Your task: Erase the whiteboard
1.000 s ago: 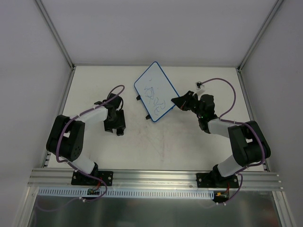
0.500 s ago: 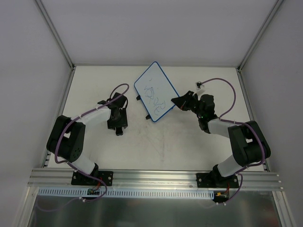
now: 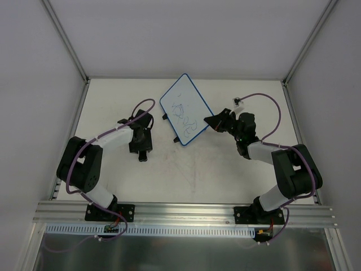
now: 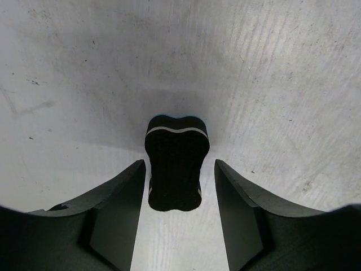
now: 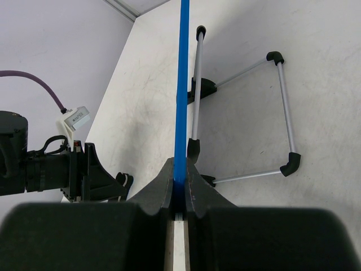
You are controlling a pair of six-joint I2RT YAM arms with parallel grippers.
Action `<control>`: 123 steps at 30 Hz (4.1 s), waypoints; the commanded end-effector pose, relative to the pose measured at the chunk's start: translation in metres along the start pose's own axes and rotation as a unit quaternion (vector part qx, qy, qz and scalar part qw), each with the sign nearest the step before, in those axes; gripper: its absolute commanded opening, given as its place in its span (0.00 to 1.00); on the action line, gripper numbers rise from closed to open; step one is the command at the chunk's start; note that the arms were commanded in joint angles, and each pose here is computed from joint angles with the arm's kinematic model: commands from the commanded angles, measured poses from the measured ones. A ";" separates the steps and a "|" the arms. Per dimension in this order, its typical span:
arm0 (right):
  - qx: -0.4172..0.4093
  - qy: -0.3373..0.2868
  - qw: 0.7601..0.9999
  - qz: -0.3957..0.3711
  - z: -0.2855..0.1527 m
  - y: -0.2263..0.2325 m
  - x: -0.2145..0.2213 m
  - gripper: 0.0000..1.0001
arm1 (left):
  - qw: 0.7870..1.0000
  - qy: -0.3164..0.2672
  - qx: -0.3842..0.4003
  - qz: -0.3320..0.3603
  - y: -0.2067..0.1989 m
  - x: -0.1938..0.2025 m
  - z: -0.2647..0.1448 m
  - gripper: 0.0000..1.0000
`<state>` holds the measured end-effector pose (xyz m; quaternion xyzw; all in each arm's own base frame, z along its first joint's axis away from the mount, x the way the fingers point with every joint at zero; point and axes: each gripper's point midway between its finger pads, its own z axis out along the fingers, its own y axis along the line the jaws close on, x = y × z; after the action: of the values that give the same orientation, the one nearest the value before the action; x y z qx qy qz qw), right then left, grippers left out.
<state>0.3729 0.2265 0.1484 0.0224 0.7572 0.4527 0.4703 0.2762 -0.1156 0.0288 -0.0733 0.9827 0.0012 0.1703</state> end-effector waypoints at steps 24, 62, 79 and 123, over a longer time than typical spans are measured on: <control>-0.054 -0.002 0.998 -0.037 0.005 0.027 -0.006 0.00 | 1.000 -0.016 0.005 0.006 -0.010 -0.010 -0.008 0.29; -0.058 0.003 0.997 -0.043 0.007 0.029 -0.005 0.00 | 0.909 -0.208 0.352 0.083 -0.236 -0.240 -0.074 0.08; -0.061 0.002 0.997 -0.050 0.005 0.033 -0.004 0.00 | 0.934 -0.203 0.292 0.024 -0.182 -0.241 0.002 0.09; -0.059 0.020 0.994 -0.087 0.008 0.042 0.006 0.00 | 0.886 -0.231 0.387 0.107 -0.238 -0.251 -0.049 0.11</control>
<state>0.3754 0.2315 0.1498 0.0217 0.7615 0.4369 0.4783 0.5194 -0.3111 0.1569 0.1020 0.8512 -0.3289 0.3960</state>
